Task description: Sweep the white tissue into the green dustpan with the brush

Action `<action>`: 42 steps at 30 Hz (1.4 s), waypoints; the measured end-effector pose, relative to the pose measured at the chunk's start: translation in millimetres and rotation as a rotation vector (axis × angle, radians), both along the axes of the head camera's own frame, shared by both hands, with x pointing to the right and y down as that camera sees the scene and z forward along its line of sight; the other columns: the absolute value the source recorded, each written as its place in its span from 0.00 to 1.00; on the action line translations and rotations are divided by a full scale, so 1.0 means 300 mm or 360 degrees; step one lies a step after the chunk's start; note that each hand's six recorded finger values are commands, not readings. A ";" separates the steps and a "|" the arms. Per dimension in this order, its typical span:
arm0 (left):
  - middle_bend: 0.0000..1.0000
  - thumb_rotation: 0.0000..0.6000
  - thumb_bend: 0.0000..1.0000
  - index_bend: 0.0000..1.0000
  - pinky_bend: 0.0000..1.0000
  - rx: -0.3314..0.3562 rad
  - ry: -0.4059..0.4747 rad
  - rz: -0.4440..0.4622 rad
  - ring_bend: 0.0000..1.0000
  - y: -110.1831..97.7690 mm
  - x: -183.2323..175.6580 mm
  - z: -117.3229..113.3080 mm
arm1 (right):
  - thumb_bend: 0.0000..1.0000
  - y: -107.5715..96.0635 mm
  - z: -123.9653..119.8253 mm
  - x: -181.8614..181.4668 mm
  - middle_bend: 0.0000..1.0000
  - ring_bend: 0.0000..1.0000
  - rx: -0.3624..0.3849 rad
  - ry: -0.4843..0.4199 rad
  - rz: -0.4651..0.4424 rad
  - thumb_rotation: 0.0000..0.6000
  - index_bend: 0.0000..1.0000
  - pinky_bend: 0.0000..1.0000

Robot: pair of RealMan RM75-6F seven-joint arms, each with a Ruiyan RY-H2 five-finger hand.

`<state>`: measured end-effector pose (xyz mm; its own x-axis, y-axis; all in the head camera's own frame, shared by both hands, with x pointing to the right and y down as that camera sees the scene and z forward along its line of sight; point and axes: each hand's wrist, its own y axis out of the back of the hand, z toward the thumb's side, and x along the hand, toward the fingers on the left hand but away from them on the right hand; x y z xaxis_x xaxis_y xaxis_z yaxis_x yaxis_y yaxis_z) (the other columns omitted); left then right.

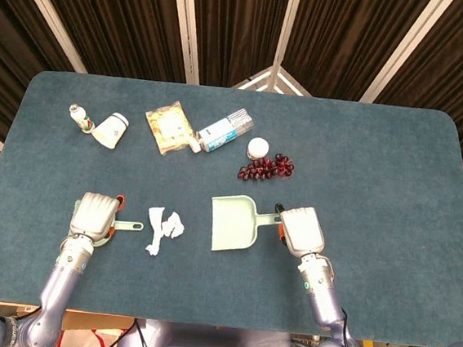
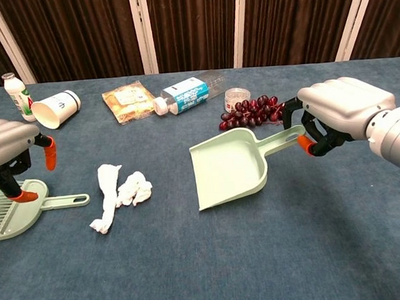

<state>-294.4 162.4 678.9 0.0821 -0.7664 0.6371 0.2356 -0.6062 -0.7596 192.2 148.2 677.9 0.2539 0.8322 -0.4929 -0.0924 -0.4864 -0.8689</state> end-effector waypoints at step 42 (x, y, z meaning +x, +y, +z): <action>0.97 1.00 0.43 0.53 0.92 -0.0091 -0.0066 -0.0107 0.90 0.059 0.010 0.132 | 0.54 0.017 0.017 0.019 0.75 0.74 -0.0011 0.0019 -0.0004 1.00 0.66 0.81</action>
<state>-291.3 180.3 718.7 0.0047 -0.7317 0.6816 0.2236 -0.6636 -0.7139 198.0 153.2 683.0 0.2499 0.8282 -0.5017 -0.1040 -0.4921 -0.8643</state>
